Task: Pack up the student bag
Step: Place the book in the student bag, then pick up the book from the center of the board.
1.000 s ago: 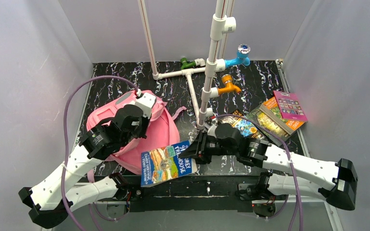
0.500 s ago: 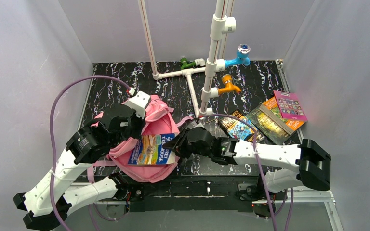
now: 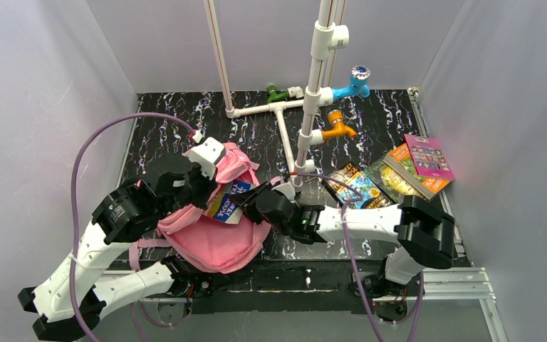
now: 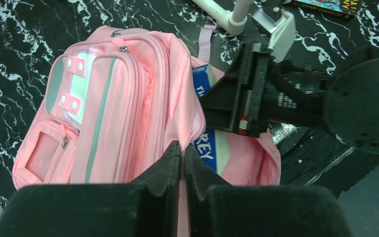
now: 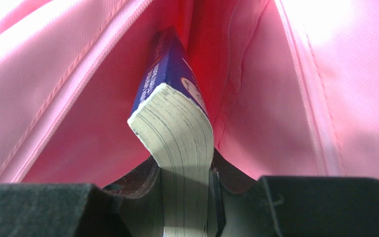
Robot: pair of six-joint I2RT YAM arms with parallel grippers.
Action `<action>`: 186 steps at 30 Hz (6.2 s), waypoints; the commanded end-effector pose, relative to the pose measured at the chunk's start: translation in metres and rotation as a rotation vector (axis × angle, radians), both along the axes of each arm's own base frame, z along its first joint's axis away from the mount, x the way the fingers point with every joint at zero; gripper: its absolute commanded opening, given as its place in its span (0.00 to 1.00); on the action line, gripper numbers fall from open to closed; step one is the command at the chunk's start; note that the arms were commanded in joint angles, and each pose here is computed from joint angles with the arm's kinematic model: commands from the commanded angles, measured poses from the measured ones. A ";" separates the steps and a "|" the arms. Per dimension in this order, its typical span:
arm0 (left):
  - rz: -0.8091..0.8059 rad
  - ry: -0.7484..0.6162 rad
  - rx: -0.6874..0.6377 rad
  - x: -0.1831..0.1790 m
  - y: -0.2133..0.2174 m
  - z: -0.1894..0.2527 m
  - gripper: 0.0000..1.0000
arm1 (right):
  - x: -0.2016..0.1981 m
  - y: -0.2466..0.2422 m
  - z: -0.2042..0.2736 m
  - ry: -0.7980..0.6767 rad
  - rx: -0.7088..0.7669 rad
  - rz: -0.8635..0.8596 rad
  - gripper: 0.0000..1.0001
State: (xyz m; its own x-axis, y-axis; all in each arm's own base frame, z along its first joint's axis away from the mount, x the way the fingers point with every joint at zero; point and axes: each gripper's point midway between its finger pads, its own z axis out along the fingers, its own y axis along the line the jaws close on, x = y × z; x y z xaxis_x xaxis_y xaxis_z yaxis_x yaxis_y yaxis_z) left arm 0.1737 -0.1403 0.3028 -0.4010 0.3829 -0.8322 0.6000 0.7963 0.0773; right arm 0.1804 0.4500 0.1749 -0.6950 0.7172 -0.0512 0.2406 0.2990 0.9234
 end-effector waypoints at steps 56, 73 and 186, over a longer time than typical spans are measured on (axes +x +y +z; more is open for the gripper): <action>-0.061 -0.157 0.091 0.016 0.004 0.000 0.00 | -0.028 0.081 -0.054 -0.255 -0.098 0.411 0.36; 0.100 -0.084 0.100 0.015 0.025 -0.035 0.00 | 0.031 0.093 -0.064 -0.400 -0.279 0.401 0.30; 0.357 0.227 -0.083 0.012 -0.001 -0.118 0.00 | 0.144 -0.534 -0.070 -0.078 -0.072 -1.098 0.98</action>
